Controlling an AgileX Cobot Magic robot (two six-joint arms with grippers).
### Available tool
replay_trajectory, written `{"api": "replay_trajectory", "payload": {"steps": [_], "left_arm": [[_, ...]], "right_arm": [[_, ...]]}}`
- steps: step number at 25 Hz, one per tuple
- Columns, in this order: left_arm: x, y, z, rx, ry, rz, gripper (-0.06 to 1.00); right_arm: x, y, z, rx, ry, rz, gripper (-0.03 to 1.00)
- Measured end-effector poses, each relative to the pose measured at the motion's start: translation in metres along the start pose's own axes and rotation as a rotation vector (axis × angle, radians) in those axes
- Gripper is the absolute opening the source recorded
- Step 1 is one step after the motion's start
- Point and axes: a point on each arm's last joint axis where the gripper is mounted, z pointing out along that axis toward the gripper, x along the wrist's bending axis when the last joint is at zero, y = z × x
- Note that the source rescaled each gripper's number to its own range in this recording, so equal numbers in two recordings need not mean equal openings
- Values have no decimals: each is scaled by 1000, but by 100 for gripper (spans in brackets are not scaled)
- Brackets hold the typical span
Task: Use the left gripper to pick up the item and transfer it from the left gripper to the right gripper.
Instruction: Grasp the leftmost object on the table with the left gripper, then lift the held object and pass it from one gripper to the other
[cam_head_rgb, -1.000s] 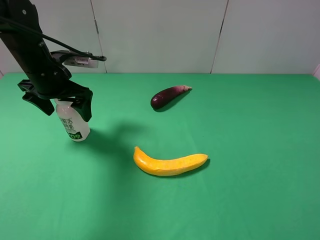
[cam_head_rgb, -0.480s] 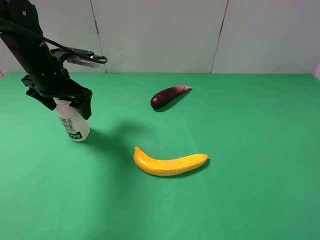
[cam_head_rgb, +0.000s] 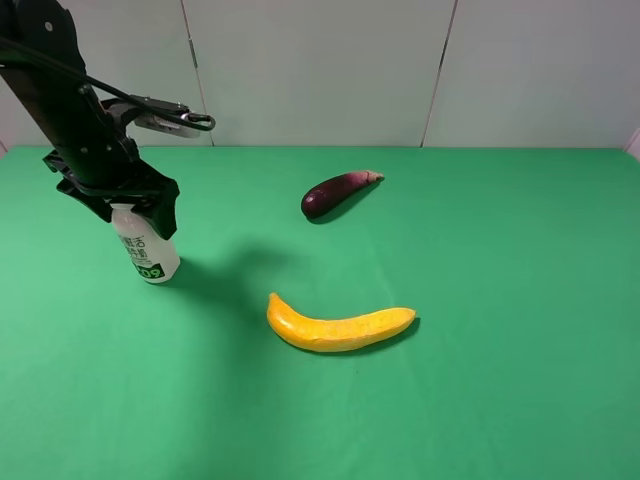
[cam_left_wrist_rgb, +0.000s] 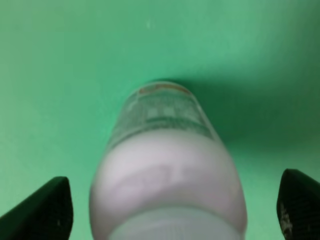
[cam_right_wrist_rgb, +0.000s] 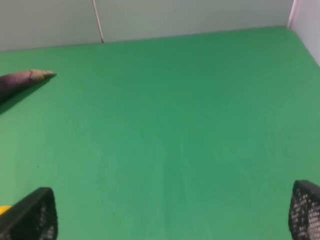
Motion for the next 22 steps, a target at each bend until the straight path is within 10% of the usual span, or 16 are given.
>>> {"api": "replay_trajectory", "payload": {"steps": [4,8,22], "left_arm": [[0,0,0,4,0,1,50],[0,-2,0,24,-1,2,0],[0,-2,0,26,-1,2,1]], "right_arm": [[0,0,0,0,0,0,100],[0,0,0,0,0,0,100],[0,0,0,0,0,0,100]]}}
